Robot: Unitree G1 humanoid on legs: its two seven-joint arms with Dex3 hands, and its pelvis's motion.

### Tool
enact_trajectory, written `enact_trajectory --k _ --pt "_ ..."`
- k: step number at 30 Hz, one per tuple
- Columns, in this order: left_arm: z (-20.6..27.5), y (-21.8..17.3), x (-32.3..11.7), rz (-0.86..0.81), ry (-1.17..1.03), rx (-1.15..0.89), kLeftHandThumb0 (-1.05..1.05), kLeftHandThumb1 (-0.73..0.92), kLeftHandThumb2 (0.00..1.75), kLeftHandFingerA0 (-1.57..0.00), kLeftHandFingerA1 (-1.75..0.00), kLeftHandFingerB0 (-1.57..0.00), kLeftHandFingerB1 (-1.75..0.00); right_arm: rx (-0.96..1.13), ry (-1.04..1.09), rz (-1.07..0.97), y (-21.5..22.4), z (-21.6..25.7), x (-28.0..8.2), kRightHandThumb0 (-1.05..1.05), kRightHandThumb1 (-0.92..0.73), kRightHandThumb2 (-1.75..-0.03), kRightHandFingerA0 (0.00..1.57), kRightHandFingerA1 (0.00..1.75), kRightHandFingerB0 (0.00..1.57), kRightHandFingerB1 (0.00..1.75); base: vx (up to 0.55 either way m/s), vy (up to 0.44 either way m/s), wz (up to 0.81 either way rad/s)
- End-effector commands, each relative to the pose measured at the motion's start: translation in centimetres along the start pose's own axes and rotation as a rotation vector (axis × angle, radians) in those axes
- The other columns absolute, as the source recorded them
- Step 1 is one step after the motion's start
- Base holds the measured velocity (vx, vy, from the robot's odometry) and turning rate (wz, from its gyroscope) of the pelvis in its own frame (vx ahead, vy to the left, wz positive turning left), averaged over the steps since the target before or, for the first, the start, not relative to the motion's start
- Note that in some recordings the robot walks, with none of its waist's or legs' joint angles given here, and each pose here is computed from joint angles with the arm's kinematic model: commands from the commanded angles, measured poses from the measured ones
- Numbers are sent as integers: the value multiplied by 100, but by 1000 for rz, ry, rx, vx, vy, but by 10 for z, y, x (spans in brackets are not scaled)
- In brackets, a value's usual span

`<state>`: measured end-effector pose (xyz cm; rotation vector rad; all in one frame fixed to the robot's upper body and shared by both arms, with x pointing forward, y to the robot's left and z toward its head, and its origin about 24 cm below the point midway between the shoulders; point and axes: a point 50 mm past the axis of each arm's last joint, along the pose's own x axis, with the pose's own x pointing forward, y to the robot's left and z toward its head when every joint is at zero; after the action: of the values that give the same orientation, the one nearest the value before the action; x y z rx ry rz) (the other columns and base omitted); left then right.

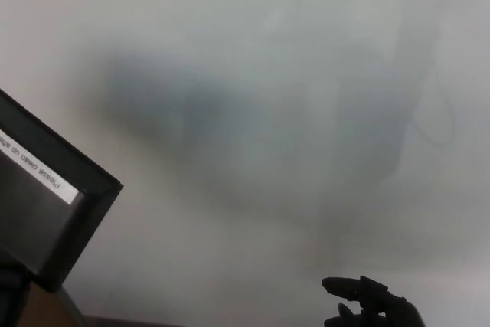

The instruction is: A magnetic marker holder is on the left hand side of the white board, the robot put the index and middle finger into the opening of the container and pull off the magnetic holder and hand it to a human on the left hand side.

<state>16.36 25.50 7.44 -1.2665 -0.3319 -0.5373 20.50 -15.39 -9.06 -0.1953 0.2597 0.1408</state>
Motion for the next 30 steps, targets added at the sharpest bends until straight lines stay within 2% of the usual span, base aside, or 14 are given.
enact_trajectory --k 1,2,3,6,7,13,16,21,25,26,27,28,29,30 --pt "8 -17 -3 -191 -77 -112 -105 79 65 -55 -36 -9 -29 -64 41 -40 -12 -6 -2 -56 -81 -64 80 60 65 49 0 0 0" --pt "9 -19 -4 -188 -76 -110 -105 79 65 -55 -36 -9 -29 -66 41 -36 -10 -6 -3 -56 -81 -64 80 60 65 49 0 0 0" --pt "10 -19 -6 -198 -73 -110 -105 62 106 -46 -48 -8 -23 -69 41 -32 -9 -6 -3 -56 -80 -64 81 60 66 49 0 0 0" --pt "11 -19 -7 -215 -74 -110 -105 63 106 -46 -48 -8 -22 -63 39 -28 -7 -6 -3 -55 -80 -64 80 60 65 49 0 0 0" --pt "11 -18 -7 -223 -71 -112 -104 62 106 -40 -47 -1 -21 -64 39 -27 -7 -7 -3 -56 -81 -64 80 59 65 48 0 0 0" --pt "9 -17 -6 -248 -45 -126 -104 62 105 -42 -48 -5 -26 -61 36 -30 -7 -7 -5 -55 -80 -64 81 60 66 48 0 0 0" --pt "8 -18 -5 -256 -37 -124 -104 61 105 -38 -46 0 -21 -57 39 -33 -6 -9 -8 -57 -80 -64 80 60 66 48 0 0 0" --pt "7 -16 -6 -259 -17 -133 -104 60 104 -39 -46 -1 -21 -61 48 -36 -5 -11 -10 -57 -80 -64 80 59 65 48 0 0 0" --pt "6 -16 -3 -252 3 -125 -104 59 102 -43 -47 -6 -25 -66 41 -41 -6 -10 -9 -57 -80 -64 80 60 65 48 0 0 0" --pt "6 -16 -3 -238 7 -120 -105 76 65 -54 -36 -9 -30 -69 36 -40 -7 -9 -8 -56 -81 -64 80 61 65 48 0 0 0" --pt "6 -16 -3 -228 8 -115 -105 76 65 -54 -36 -9 -30 -70 32 -39 -7 -9 -8 -56 -81 -64 80 61 65 48 0 0 0" --pt "6 -16 -3 -201 12 -106 -104 59 101 -51 -48 -11 -39 -70 29 -38 -7 -8 -8 -56 -81 -64 80 60 65 48 0 0 0" --pt "5 -17 -3 -181 16 -99 -104 59 101 -51 -48 -11 -39 -68 30 -38 -7 -8 -8 -56 -81 -64 80 60 65 48 0 0 0" --pt "6 -15 -2 -198 30 -92 -105 59 102 -48 -48 -9 -28 -65 27 -42 -6 -7 -7 -56 -80 -64 81 61 66 48 0 0 0"
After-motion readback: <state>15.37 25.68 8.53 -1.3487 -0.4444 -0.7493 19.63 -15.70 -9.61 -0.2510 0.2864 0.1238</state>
